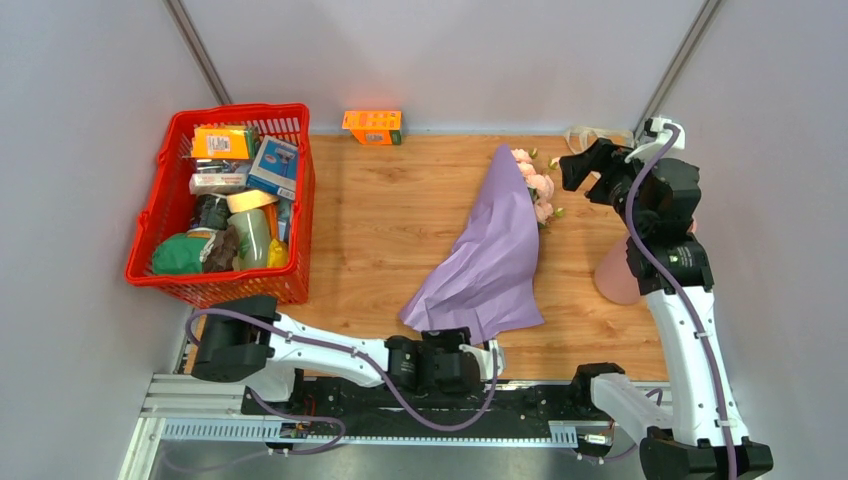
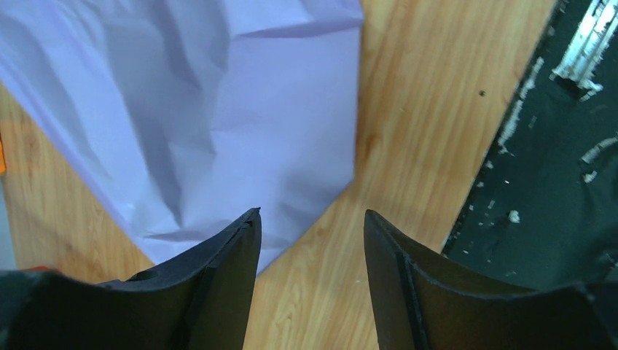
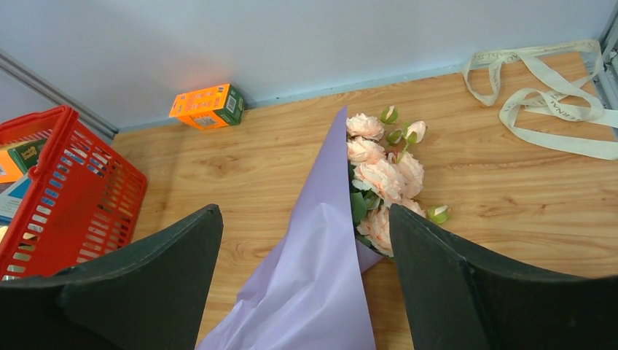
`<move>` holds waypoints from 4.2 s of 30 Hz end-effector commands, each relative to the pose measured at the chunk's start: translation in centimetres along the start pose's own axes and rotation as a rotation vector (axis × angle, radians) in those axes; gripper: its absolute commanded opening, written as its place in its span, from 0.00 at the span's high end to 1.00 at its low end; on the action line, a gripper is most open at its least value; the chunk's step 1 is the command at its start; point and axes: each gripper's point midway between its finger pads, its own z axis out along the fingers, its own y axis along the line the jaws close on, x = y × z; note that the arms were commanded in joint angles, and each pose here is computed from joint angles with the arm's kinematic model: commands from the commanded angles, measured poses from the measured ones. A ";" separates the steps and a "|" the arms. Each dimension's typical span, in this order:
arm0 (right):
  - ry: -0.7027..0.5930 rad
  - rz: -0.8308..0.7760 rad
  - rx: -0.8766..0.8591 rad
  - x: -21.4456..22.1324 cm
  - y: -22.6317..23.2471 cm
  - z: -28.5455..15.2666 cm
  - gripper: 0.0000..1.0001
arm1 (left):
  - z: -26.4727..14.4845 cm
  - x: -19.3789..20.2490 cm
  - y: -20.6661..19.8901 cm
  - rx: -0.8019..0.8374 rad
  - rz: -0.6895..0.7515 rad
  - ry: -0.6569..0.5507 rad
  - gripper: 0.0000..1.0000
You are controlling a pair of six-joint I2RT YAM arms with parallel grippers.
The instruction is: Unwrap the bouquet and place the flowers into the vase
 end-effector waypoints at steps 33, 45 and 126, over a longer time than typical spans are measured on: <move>0.006 0.058 -0.036 1.6 0.3 0.3 0.16 | -0.7 -1.8 13.2 -0.292 -0.684 -0.165 1.00; 0.217 0.200 -0.072 8.9 0.1 2.1 0.20 | -0.5 6.9 18.2 -0.278 -1.262 -0.149 1.00; 0.219 0.233 -0.096 11.7 2.8 2.1 0.20 | -0.3 1.3 20.7 -0.387 -0.697 -0.030 1.00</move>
